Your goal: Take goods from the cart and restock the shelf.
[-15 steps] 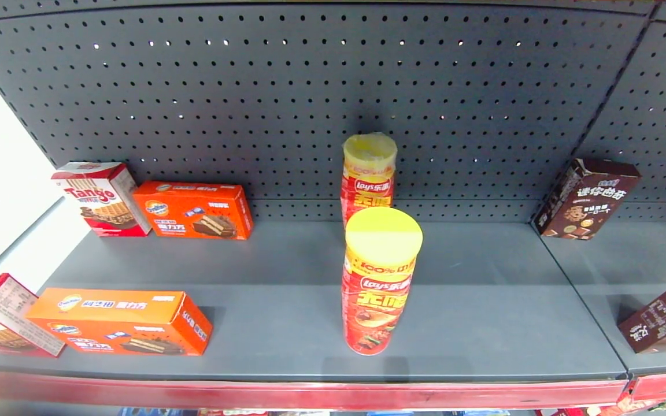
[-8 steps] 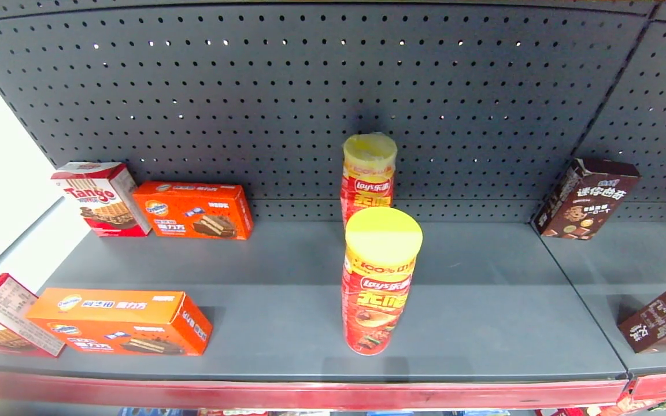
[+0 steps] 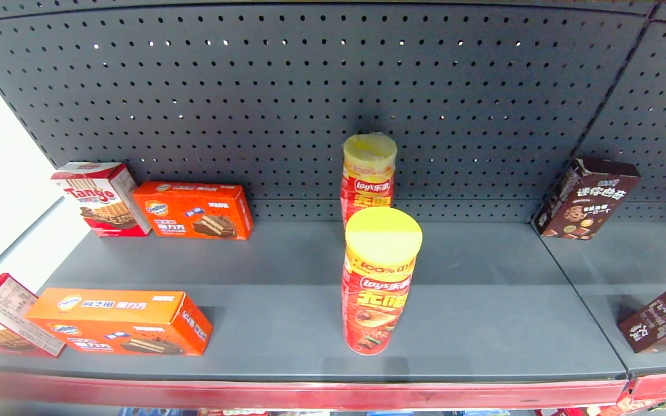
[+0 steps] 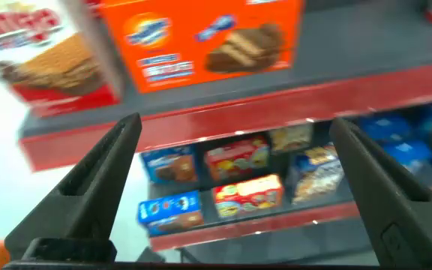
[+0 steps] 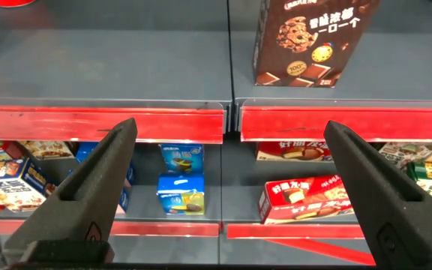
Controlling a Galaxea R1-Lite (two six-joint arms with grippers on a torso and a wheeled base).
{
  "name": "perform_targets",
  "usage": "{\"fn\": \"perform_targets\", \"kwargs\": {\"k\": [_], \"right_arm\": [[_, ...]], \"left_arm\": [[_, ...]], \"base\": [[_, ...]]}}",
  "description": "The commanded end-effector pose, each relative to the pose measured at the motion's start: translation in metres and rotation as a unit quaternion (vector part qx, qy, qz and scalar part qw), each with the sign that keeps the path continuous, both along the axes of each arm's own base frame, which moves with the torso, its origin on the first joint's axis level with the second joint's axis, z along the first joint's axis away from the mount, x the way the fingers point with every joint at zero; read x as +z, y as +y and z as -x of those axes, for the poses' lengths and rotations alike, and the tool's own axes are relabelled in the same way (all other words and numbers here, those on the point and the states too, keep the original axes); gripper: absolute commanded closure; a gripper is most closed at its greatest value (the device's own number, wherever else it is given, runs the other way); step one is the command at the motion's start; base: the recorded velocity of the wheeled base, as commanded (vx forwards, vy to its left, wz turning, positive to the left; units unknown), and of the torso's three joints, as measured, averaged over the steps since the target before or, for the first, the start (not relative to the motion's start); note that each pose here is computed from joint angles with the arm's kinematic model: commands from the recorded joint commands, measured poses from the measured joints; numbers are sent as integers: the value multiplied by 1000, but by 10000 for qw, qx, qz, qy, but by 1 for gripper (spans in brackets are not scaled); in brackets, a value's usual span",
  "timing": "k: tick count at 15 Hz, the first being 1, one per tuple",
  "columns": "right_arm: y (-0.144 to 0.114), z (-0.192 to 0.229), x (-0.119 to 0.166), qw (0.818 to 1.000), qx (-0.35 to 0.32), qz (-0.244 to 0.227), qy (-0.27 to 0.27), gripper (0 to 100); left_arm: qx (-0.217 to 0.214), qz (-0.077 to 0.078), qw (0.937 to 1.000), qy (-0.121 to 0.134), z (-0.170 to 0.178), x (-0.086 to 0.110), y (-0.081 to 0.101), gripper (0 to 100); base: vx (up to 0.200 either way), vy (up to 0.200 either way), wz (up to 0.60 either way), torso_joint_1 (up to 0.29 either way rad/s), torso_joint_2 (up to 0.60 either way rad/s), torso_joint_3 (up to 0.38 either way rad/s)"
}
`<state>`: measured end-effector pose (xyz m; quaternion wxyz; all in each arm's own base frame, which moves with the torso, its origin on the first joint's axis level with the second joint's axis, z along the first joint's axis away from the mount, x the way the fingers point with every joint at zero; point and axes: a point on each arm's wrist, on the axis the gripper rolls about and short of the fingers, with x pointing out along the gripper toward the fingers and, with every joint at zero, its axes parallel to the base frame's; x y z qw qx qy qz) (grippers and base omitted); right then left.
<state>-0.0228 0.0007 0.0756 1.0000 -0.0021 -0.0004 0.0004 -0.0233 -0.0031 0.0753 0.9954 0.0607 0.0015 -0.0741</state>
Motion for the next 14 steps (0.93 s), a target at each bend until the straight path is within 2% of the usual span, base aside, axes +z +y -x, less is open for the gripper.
{"fn": "perform_targets", "kwargs": {"k": [1, 2, 3, 7, 10, 12, 14], "right_arm": [[0, 0, 0, 10000, 3, 2, -3, 0], [0, 0, 0, 10000, 3, 2, -3, 0], [0, 0, 0, 10000, 3, 2, 4, 0], [0, 0, 0, 10000, 11, 2, 4, 0], [0, 0, 0, 10000, 3, -6, 4, 0], [0, 0, 0, 10000, 3, -6, 4, 0], [0, 0, 0, 10000, 3, -6, 4, 0]], "left_arm": [[11, 37, 10000, -1, 0, 0, 0, 0], [150, 142, 9998, 5, 0, 0, 1, 0], [304, 179, 9994, -8, 0, 0, 1, 0], [289, 256, 9993, 1, 0, 0, 1, 0], [266, 240, 9994, 7, 0, 0, 1, 0], [305, 309, 9991, 15, 0, 0, 1, 0], [306, 362, 9989, 21, 0, 0, 1, 0]], "base": [[0, 0, 0, 0, 0, 0], [0, 0, 0, 0, 0, 0], [0, 0, 0, 0, 0, 0], [0, 0, 0, 0, 0, 0], [0, 0, 0, 0, 0, 0], [-200, 0, 0, 2, 10, -2], [0, 0, 0, 0, 0, 0]]}}
